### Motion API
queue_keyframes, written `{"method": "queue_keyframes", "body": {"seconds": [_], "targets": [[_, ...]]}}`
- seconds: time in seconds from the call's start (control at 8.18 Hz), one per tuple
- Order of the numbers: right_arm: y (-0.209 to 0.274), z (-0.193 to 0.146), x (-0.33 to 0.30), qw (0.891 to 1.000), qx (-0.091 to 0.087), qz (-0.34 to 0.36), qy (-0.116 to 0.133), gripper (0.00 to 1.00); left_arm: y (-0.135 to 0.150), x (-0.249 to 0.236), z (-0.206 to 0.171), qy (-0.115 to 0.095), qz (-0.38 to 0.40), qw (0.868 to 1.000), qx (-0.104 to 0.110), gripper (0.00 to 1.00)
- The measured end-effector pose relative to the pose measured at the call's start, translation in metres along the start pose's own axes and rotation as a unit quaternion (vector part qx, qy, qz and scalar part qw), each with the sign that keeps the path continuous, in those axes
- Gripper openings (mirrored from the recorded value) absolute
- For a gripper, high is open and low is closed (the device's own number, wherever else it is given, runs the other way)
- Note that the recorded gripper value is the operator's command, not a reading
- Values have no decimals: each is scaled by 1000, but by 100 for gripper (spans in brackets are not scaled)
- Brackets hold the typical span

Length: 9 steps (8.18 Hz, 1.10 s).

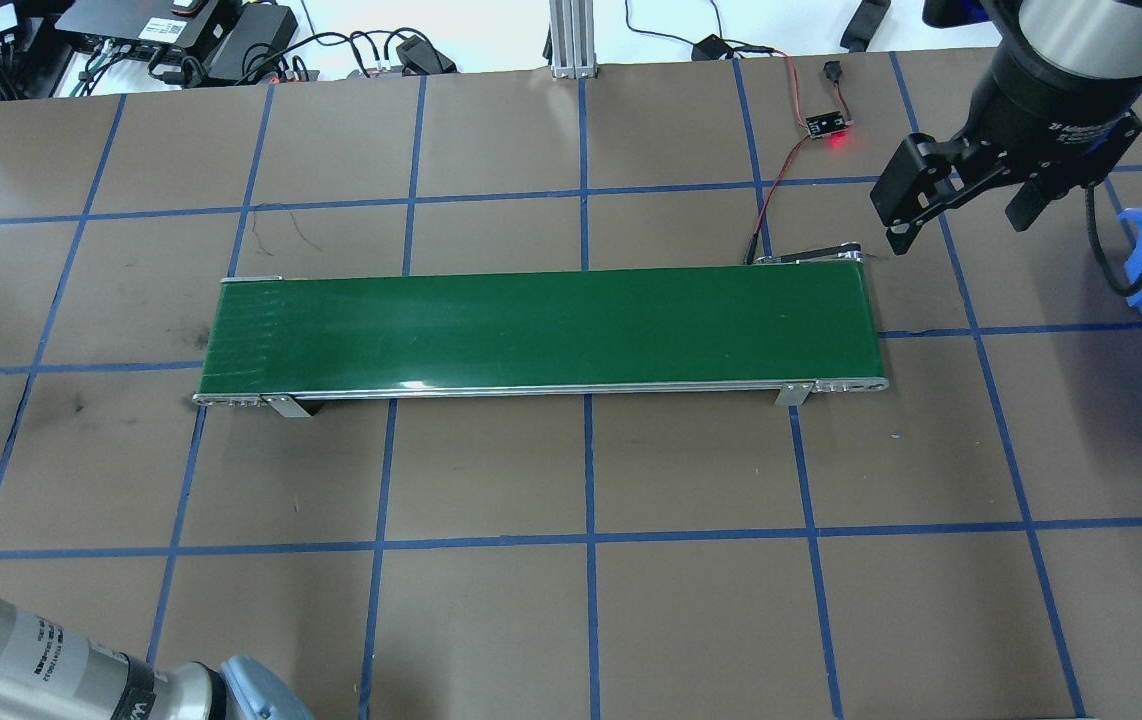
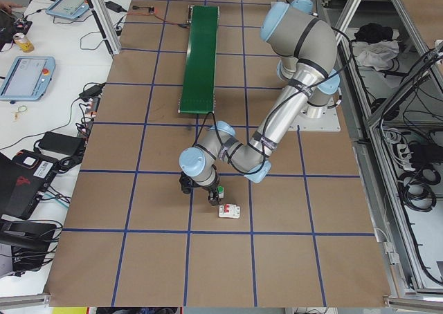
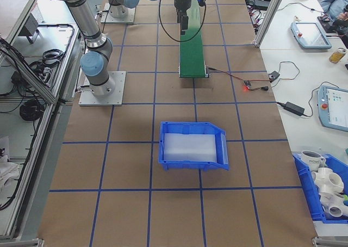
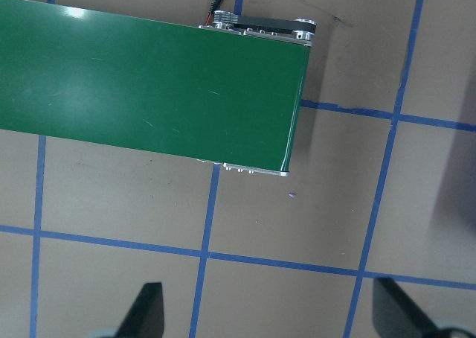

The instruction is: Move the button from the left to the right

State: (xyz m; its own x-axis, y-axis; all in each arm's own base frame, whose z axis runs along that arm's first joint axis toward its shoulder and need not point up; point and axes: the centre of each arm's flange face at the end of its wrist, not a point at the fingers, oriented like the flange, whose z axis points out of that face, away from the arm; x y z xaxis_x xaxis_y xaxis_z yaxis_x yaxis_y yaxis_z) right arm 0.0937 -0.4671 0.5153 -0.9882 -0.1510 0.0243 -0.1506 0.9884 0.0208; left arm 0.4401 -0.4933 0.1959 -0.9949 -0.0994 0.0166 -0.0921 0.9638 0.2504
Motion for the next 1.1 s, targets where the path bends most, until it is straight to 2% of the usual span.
{"method": "queue_keyframes", "body": {"seconds": [0.24, 0.37, 0.61, 0.73, 1.1], "targets": [[0, 0, 0, 1000, 0, 0, 0, 100, -3, -1, 10, 3, -1, 1000, -4, 98], [0, 0, 0, 1000, 0, 0, 0, 100, -4, -1, 13, 5, -1, 1000, -5, 88], [0, 0, 0, 1000, 0, 0, 0, 100, -6, -1, 16, 9, -3, 1000, -4, 11], [0, 0, 0, 1000, 0, 0, 0, 100, -6, -1, 17, 9, -4, 1000, -4, 0], [0, 0, 0, 1000, 0, 0, 0, 100, -6, -1, 13, 8, -5, 1000, 0, 0]]}}
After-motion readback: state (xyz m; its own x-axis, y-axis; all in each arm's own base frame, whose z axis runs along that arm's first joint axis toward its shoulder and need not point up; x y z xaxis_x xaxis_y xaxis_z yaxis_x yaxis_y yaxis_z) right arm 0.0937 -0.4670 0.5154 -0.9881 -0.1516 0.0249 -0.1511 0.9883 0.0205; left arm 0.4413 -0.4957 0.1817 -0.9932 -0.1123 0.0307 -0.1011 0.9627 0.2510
